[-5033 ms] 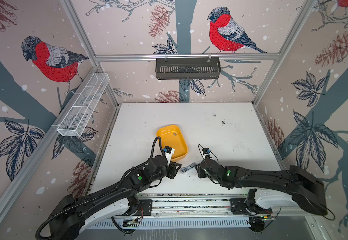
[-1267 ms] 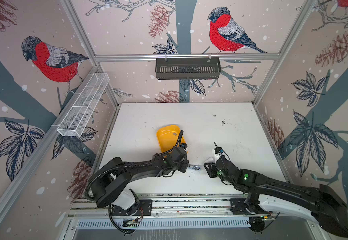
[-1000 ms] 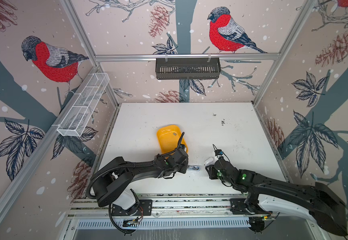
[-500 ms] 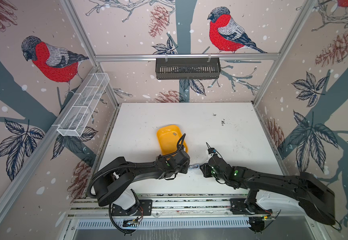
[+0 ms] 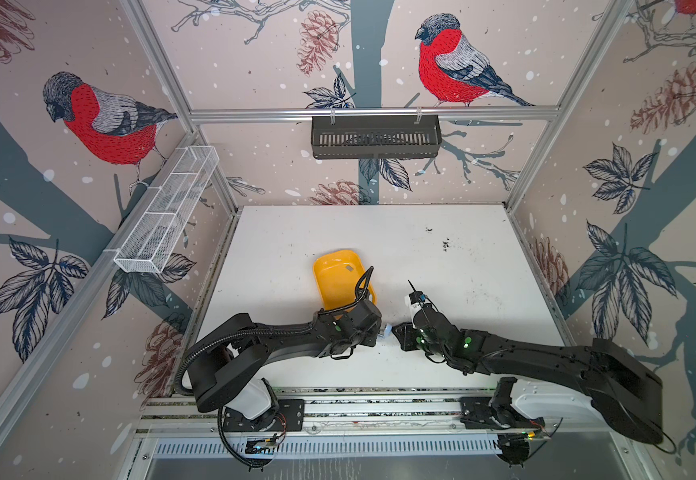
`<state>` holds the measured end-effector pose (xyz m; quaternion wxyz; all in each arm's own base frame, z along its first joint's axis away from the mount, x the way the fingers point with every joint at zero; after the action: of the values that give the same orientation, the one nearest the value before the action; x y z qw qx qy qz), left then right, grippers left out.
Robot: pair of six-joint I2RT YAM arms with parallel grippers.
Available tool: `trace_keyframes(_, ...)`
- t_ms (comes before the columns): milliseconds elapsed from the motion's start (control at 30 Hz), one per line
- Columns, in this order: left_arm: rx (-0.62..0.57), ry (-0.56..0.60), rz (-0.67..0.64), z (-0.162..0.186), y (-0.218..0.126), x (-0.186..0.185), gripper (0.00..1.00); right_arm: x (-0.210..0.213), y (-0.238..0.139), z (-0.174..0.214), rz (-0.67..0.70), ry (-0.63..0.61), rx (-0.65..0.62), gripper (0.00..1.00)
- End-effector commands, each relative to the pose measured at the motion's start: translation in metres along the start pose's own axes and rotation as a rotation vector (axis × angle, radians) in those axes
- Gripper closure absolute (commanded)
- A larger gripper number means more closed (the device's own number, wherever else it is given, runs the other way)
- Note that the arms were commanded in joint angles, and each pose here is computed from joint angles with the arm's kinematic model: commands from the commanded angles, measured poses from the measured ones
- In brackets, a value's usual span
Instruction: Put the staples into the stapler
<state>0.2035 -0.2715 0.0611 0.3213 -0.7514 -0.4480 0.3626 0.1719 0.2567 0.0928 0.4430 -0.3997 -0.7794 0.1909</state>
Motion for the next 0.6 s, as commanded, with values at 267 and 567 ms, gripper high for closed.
trace_keyframes(267, -0.051, 0.006, 0.025, -0.01, -0.012, -0.01, 1.0, 0.018, 0.013, -0.003, -0.068, -0.019, -0.002, 0.82)
trace_keyframes(567, -0.052, 0.044, 0.002, -0.003, -0.007, -0.004, 0.96, 0.011, 0.002, -0.002, -0.062, -0.096, -0.006, 0.77)
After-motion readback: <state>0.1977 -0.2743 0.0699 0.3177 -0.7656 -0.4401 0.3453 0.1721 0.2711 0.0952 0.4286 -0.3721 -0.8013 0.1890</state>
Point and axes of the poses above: each gripper's point midway between its finger pads, its own y axis out along the fingers, its own x axis along the line the jaws close on, z = x × y, the point moved 3 cm from there along -y, back along the fingers, and after that the axes turned 2 degrees about y, right-handed, at the moved point
